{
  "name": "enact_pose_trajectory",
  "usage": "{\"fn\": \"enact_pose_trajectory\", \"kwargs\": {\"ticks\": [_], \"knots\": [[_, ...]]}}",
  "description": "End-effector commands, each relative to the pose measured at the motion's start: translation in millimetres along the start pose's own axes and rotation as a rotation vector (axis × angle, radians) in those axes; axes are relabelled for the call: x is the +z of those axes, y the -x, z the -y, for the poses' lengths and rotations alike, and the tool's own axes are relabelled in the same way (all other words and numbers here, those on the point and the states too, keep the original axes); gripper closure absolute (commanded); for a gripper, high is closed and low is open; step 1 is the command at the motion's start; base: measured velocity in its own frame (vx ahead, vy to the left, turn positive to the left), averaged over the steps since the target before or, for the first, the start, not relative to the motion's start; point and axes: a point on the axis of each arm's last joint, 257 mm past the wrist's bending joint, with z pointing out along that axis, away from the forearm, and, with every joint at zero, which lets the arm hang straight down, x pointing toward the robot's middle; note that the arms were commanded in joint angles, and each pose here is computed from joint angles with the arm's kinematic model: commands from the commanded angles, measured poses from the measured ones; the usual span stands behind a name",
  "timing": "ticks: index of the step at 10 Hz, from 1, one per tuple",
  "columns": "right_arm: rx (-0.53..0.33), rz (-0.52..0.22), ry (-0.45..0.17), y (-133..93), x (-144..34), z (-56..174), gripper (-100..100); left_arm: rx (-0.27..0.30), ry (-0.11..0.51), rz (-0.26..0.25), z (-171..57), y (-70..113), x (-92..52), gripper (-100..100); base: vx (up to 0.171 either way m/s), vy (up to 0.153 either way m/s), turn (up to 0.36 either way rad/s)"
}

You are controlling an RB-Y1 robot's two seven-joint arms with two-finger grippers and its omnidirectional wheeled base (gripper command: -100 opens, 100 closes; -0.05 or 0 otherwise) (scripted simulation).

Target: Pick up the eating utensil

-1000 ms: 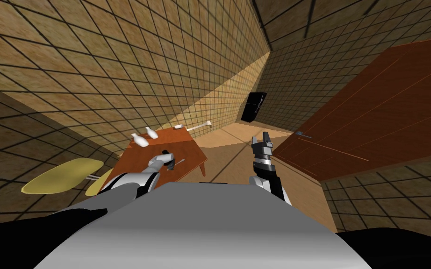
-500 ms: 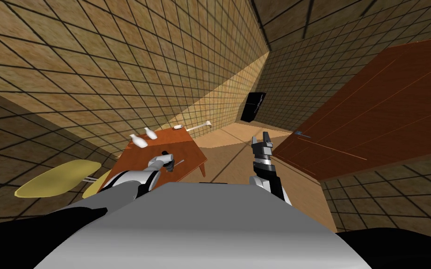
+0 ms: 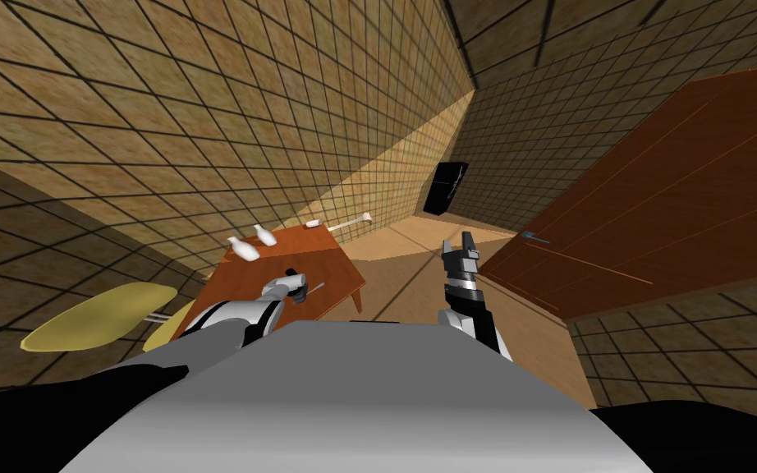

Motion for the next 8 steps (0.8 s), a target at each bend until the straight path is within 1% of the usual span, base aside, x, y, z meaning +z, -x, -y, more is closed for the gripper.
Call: {"fn": "enact_pose_trajectory", "kwargs": {"ticks": [1,3,4,5,6,8], "knots": [[0.0,0.0,0.0,0.0,0.0,0.0,0,0.0,0.0,0.0,0.0,0.0,0.0,100,0.0,0.0,0.0],[0.0,0.0,0.0,0.0,0.0,0.0,0,-0.001,0.0,0.0,0.0,0.1,0.0,100,0.0,0.0,0.0],[0.0,0.0,0.0,0.0,0.0,0.0,0,-0.001,0.0,0.0,0.1,0.1,-0.1,0,0.0,0.0,0.0],[0.0,0.0,0.0,0.0,0.0,0.0,0,0.004,-0.002,0.001,-2.0,-1.1,0.7,100,0.0,0.0,0.0],[0.0,0.0,0.0,0.0,0.0,0.0,0,0.004,-0.002,0.001,0.5,-0.1,-1.0,100,-0.003,-0.008,-0.004],[0.0,0.0,0.0,0.0,0.0,0.0,0,0.002,-0.002,0.002,14.8,5.4,-11.8,100,-0.054,-0.037,-0.005]]}}
